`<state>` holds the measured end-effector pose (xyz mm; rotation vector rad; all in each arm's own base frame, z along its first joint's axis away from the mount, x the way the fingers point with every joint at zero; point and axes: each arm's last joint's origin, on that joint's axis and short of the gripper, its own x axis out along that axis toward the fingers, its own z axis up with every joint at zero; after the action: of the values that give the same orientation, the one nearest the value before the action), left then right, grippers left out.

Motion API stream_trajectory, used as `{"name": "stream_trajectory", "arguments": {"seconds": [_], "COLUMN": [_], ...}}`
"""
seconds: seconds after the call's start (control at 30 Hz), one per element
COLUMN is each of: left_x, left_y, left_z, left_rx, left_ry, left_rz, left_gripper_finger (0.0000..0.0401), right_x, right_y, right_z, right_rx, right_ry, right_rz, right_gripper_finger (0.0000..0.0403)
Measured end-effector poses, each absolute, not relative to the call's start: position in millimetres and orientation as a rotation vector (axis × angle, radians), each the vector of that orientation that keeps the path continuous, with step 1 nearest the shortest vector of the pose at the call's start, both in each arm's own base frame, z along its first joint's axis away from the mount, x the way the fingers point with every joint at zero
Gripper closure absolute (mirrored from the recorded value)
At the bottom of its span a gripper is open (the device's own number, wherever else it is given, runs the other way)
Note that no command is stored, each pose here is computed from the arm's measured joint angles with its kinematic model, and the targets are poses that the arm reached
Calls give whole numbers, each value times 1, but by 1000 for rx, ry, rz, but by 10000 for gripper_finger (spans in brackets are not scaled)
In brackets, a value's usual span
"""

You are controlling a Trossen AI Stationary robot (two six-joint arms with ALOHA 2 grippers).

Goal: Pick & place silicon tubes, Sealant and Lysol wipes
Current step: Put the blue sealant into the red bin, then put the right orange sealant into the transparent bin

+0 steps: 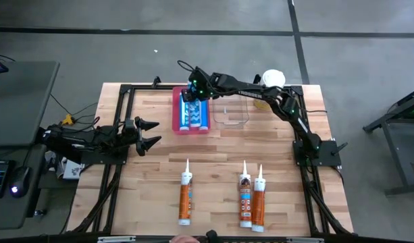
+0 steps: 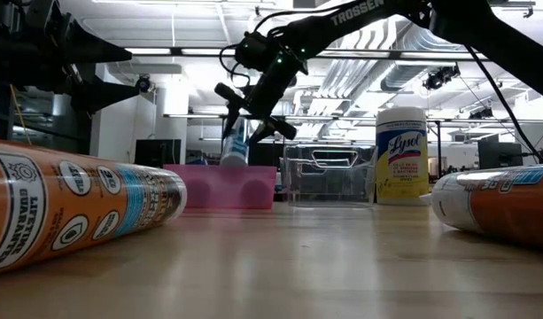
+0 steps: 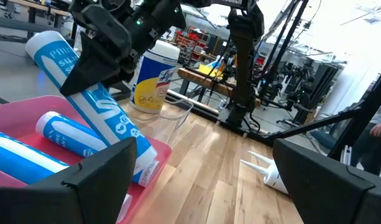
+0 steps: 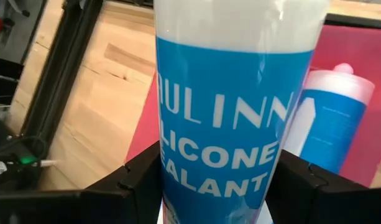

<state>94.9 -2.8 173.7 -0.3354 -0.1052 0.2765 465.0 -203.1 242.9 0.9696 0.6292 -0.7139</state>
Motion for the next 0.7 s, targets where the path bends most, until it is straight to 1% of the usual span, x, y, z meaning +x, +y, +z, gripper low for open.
{"name": "stream_trajectory", "arguments": {"seconds": [0.07, 0.23, 0.3, 0.7], "left_x": [95, 95, 95, 95], "left_y": [-3, -3, -3, -3], "left_z": [174, 174, 174, 174], "left_rx": [-336, -336, -336, -336], "left_ry": [-106, -105, -106, -106], "left_rz": [276, 277, 277, 278], "left_gripper_finger": [32, 32, 32, 32], "right_x": [465, 465, 466, 470], "right_y": [-203, -203, -202, -190], "right_z": [243, 243, 244, 247], "right_rx": [965, 960, 962, 951], "right_ry": [625, 619, 616, 614], "right_rz": [-719, -729, -722, -701], "right_gripper_finger": [191, 129, 117, 109]}}
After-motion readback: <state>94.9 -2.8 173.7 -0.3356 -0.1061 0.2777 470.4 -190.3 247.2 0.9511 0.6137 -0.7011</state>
